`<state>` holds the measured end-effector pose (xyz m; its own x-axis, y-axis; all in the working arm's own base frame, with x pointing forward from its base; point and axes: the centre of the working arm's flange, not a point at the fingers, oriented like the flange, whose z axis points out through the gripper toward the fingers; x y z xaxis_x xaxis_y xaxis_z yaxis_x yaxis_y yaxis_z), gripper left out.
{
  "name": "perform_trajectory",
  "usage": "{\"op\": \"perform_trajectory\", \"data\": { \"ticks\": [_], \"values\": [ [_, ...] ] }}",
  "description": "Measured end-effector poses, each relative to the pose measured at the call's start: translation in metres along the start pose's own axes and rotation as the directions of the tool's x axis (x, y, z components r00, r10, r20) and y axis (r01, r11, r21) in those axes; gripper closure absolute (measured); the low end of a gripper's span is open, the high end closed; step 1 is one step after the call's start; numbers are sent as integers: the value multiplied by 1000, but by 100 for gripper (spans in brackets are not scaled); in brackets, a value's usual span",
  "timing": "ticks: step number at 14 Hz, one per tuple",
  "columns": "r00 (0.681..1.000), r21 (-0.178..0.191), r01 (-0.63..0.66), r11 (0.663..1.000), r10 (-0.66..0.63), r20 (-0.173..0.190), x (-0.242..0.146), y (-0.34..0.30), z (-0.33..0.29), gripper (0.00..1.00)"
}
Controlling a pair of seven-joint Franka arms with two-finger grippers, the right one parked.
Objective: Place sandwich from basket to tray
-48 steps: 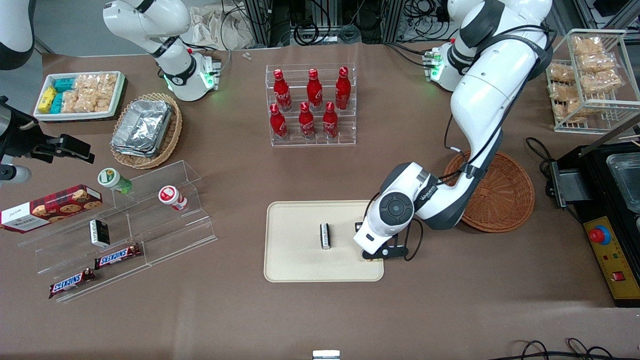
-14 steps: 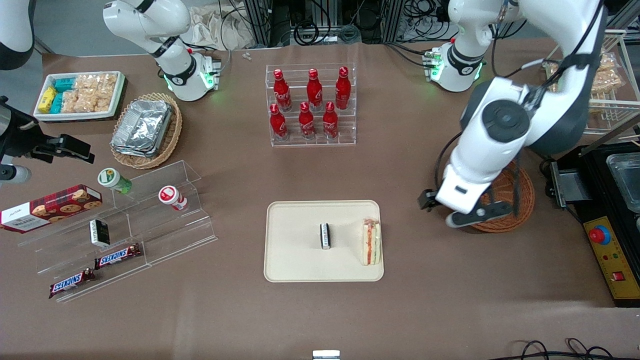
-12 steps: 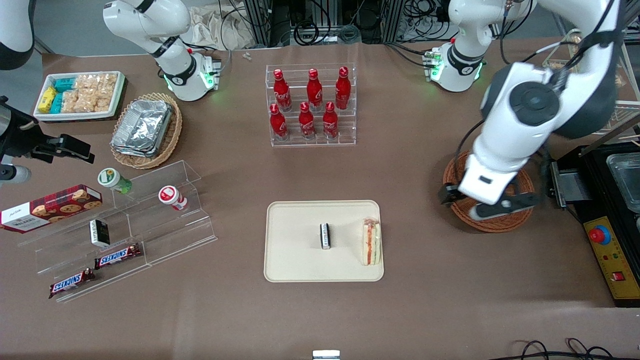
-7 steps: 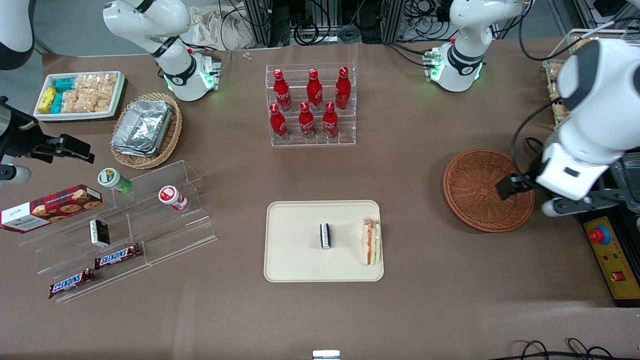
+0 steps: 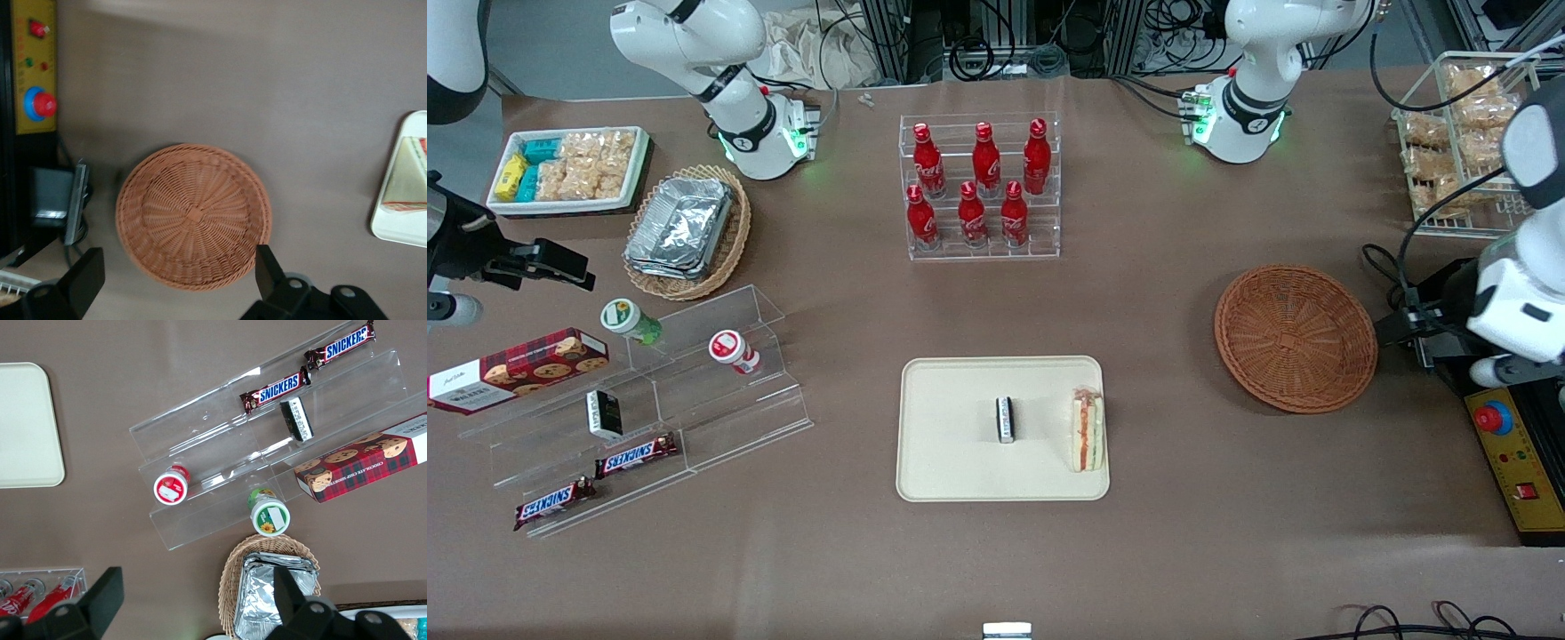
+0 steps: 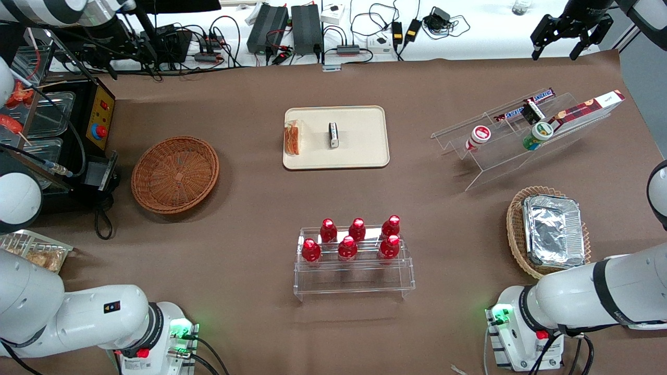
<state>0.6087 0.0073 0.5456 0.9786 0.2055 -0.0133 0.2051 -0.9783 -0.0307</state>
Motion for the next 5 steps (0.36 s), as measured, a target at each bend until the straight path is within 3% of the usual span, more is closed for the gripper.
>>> {"op": "perform_trajectory", "data": {
  "ticks": [2, 5],
  "values": [
    [1000, 1, 13, 1000, -13, 7, -2, -9, -9, 0],
    [1000, -7, 4, 1000, -4, -25, 0, -1, -27, 0]
  ]
}}
